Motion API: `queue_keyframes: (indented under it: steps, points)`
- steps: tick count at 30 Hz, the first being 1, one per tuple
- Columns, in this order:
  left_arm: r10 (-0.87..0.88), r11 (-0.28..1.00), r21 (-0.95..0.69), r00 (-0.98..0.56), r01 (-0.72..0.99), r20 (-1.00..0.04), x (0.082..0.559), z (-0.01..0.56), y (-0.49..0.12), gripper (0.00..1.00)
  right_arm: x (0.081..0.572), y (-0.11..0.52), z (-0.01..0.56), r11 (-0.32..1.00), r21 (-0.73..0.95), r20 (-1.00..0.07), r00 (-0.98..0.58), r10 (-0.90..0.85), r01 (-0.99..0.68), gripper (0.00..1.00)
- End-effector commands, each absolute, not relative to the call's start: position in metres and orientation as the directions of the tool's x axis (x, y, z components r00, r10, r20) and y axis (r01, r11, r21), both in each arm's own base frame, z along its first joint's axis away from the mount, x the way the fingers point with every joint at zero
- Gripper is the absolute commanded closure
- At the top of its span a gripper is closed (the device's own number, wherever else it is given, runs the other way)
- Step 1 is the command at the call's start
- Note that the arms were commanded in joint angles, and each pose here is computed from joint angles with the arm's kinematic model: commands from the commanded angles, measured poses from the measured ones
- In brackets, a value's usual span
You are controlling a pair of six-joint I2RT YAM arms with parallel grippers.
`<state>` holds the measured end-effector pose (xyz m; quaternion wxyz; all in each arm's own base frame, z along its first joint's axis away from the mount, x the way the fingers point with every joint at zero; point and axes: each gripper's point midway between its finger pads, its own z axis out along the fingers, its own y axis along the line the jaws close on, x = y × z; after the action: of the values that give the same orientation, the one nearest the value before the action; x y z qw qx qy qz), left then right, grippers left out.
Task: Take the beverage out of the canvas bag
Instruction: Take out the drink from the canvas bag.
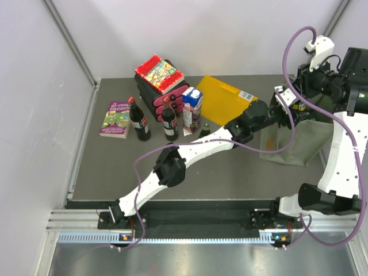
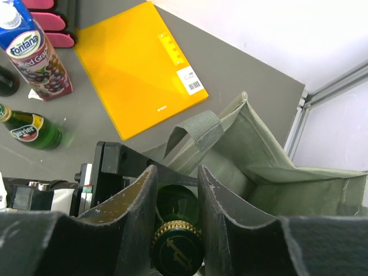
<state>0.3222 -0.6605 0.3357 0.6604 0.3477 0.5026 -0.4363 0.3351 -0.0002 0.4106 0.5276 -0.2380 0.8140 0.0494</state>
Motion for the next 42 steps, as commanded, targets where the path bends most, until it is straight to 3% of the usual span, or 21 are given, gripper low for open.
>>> queue_keyframes:
  steps: [1,22,30,42]
  points:
    - [-0.406,0.434,0.023,0.218,0.901,-0.888,0.317,0.442,-0.622,1.0,0.323,0.019,0.47,0.853,-0.275,-0.931,-0.097,-0.351,-0.442,1.0]
    - [-0.484,0.483,0.082,0.344,0.872,-0.805,0.313,0.523,-0.574,1.0,0.323,0.038,0.515,0.842,-0.244,-0.964,0.028,-0.263,-0.482,1.0]
    - [-0.482,0.491,0.118,0.383,0.863,-0.788,0.306,0.544,-0.559,1.0,0.321,0.047,0.524,0.83,-0.216,-0.974,0.055,-0.22,-0.513,0.82]
    - [-0.449,0.478,0.121,0.36,0.87,-0.818,0.3,0.532,-0.552,1.0,0.329,0.056,0.507,0.815,-0.147,-0.984,0.001,-0.177,-0.56,0.6]
